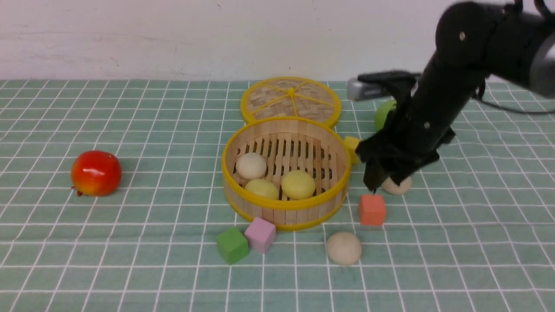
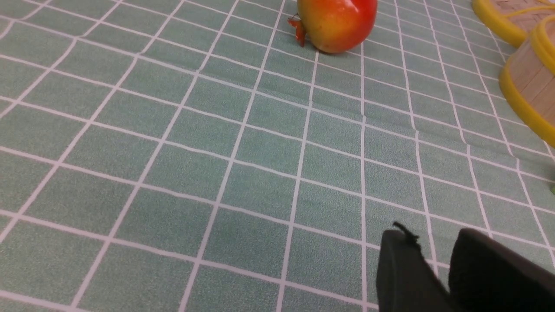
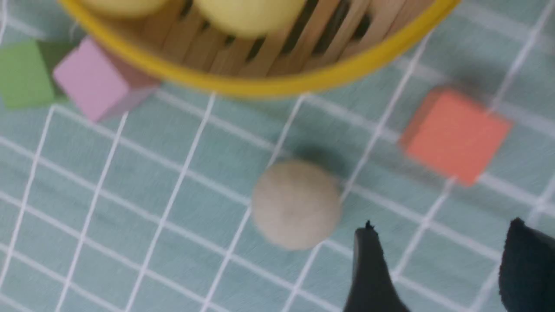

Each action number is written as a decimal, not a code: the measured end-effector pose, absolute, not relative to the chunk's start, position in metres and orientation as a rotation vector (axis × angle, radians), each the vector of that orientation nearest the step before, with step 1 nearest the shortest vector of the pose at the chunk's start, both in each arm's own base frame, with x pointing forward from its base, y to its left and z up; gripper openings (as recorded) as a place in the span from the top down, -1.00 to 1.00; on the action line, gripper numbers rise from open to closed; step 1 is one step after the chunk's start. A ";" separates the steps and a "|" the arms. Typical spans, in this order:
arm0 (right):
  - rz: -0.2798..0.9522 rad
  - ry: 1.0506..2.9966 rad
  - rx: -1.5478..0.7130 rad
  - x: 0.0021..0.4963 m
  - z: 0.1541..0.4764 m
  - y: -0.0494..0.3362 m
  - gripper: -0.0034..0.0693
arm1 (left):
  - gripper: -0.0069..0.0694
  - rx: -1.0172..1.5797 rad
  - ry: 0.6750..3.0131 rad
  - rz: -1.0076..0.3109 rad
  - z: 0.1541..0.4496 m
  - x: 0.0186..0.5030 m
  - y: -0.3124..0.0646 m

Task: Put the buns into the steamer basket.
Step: Use the right arm to grab a steamed stuffed bun

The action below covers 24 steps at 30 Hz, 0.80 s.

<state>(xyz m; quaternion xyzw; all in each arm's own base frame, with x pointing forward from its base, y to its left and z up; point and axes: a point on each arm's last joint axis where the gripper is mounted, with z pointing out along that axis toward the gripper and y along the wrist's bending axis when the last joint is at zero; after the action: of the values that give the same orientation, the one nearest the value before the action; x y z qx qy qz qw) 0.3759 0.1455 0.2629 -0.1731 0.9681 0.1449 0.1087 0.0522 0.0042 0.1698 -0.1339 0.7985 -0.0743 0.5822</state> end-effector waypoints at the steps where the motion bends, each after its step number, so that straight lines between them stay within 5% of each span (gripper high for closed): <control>1: 0.448 2.852 -0.512 0.371 0.257 0.147 -0.18 | 0.37 -0.313 1.865 -0.174 0.170 0.052 0.004; 14: 0.310 2.786 -0.695 0.347 0.241 0.187 -0.18 | 0.36 -0.313 1.866 -0.173 0.169 0.052 0.004; 24: 0.364 2.845 -0.672 0.350 0.215 0.197 -0.04 | 0.36 -0.313 1.866 -0.173 0.169 0.052 0.004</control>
<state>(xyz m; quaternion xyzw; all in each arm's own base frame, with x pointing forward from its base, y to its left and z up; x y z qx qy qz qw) 0.3505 0.1974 0.2154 -0.2270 0.9611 0.1229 0.0979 0.0523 0.0042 0.1693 -0.1339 0.7989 -0.0742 0.5816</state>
